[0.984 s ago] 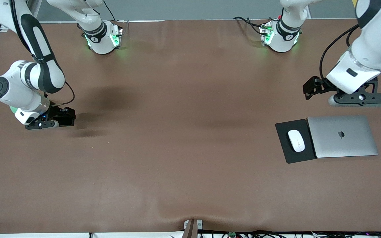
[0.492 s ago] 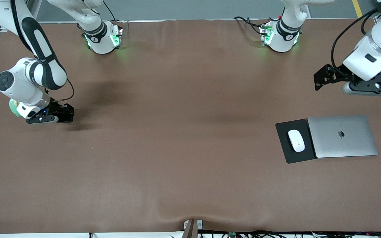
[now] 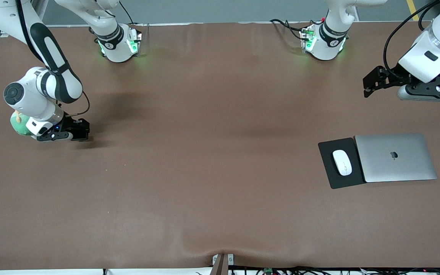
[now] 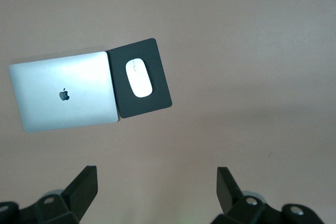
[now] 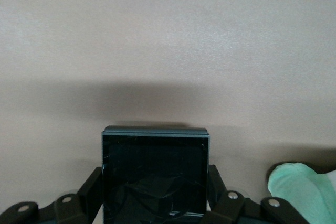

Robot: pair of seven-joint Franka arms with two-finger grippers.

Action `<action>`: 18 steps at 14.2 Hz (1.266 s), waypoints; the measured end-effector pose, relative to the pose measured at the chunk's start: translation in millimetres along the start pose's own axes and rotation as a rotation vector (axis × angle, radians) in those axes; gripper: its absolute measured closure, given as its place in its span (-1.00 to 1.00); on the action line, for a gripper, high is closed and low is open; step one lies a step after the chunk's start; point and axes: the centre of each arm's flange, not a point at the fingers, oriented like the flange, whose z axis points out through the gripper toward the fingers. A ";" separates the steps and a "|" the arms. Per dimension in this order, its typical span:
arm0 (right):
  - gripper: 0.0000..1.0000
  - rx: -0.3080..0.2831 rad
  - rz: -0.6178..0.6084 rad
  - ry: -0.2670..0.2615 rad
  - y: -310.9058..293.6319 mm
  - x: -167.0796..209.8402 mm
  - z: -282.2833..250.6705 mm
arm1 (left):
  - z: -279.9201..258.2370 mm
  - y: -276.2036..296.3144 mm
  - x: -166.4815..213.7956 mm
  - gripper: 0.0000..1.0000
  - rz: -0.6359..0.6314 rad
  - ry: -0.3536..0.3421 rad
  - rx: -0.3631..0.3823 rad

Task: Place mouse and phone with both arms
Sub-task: 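Lower the black phone beside the green plush toy with the right gripper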

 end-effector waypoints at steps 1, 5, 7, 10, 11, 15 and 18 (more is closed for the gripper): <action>-0.61 -0.002 0.008 -0.001 3.6 -2.7 3.9 | -2.1 0.5 -0.1 -1.00 -0.001 0.004 -0.009; -0.61 -0.003 0.023 -0.008 9.8 -7.1 11.4 | -6.8 13.2 -3.7 -1.00 0.020 0.003 -0.013; -0.61 -0.001 0.021 -0.011 8.6 -7.9 12.7 | -5.5 19.4 -5.9 -1.00 0.028 -0.012 -0.010; -0.61 -0.003 0.017 -0.009 5.8 -10.0 16.2 | -3.9 18.6 -7.9 -1.00 0.026 -0.030 -0.008; -0.61 -0.003 0.016 -0.010 5.3 -10.4 17.4 | -3.6 16.8 -7.7 -1.00 0.023 -0.031 -0.007; -0.67 -0.004 0.013 -0.014 3.7 -11.2 24.4 | -0.8 14.6 -6.0 -1.00 0.021 -0.036 0.000; -1.00 -0.004 0.001 -0.014 -1.7 -9.3 26.5 | -2.6 11.7 -4.9 -1.00 0.016 -0.032 -0.001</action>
